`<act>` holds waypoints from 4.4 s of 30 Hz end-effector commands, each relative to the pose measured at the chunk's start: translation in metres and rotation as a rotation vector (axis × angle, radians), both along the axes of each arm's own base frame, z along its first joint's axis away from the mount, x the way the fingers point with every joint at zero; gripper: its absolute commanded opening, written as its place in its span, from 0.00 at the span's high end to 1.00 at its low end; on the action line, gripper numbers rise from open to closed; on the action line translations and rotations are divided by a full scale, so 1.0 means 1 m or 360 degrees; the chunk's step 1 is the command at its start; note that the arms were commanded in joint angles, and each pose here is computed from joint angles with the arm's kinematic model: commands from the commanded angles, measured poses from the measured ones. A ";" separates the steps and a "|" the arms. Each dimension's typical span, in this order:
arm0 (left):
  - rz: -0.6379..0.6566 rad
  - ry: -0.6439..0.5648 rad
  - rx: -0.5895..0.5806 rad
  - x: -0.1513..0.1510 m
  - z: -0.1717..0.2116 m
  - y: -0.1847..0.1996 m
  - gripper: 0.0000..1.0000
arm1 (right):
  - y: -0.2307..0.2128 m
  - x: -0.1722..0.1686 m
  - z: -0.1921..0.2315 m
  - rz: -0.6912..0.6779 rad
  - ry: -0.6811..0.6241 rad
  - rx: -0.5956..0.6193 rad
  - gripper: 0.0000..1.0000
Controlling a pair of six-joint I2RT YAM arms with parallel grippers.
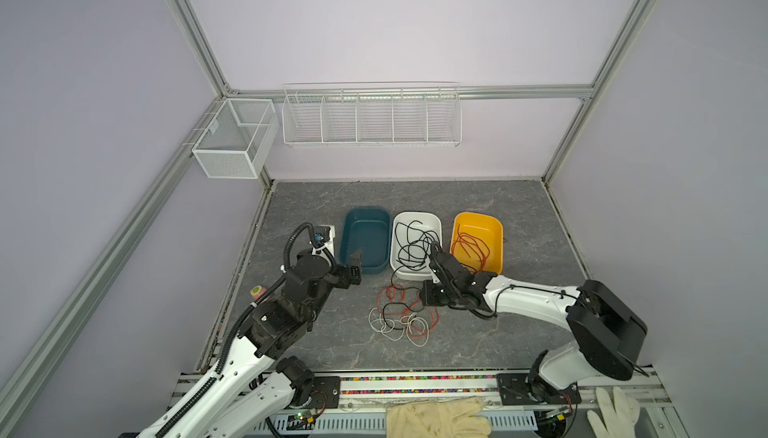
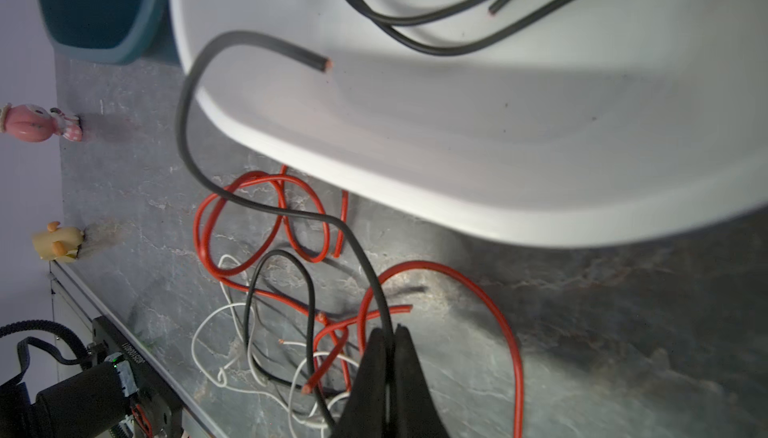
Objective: Untangle the cables
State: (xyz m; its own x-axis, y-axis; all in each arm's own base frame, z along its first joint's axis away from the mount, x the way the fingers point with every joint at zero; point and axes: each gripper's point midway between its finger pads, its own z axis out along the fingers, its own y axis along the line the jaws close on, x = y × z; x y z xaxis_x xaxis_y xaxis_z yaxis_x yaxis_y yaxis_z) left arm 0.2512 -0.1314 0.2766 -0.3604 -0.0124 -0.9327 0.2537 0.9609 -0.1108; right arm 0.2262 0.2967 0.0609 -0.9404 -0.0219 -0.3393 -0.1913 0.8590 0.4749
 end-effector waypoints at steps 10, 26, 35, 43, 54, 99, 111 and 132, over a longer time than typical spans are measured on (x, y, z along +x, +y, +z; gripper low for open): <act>-0.0040 0.0041 0.0030 0.000 -0.002 -0.004 0.00 | 0.006 0.004 0.082 0.0122 -0.0405 -0.0063 0.93; -0.0057 0.0044 0.0040 0.000 -0.003 -0.006 0.00 | -0.004 -0.023 0.214 0.0270 -0.0741 0.0282 0.93; -0.0094 0.0057 0.0042 -0.001 -0.005 -0.010 0.00 | 0.006 -0.044 0.279 0.0430 -0.0866 0.0578 0.93; -0.0152 0.0062 0.0033 -0.004 -0.005 -0.016 0.00 | 0.011 -0.054 0.316 0.0473 -0.0928 0.0780 0.93; -0.0177 0.0067 0.0033 -0.004 -0.006 -0.018 0.00 | 0.007 -0.065 0.367 0.0519 -0.1022 0.0918 0.93; -0.0889 -0.0044 -0.0160 -0.057 0.018 -0.073 0.03 | -0.006 0.020 0.393 -0.0198 -0.1016 0.1397 0.93; -0.1022 0.0103 -0.0630 -0.068 0.027 -0.100 0.00 | -0.012 0.006 0.425 -0.0163 -0.1002 0.1530 0.93; -0.1052 0.0291 -0.0719 -0.062 -0.035 -0.143 0.22 | -0.003 -0.005 0.450 -0.0043 -0.1001 0.1605 0.93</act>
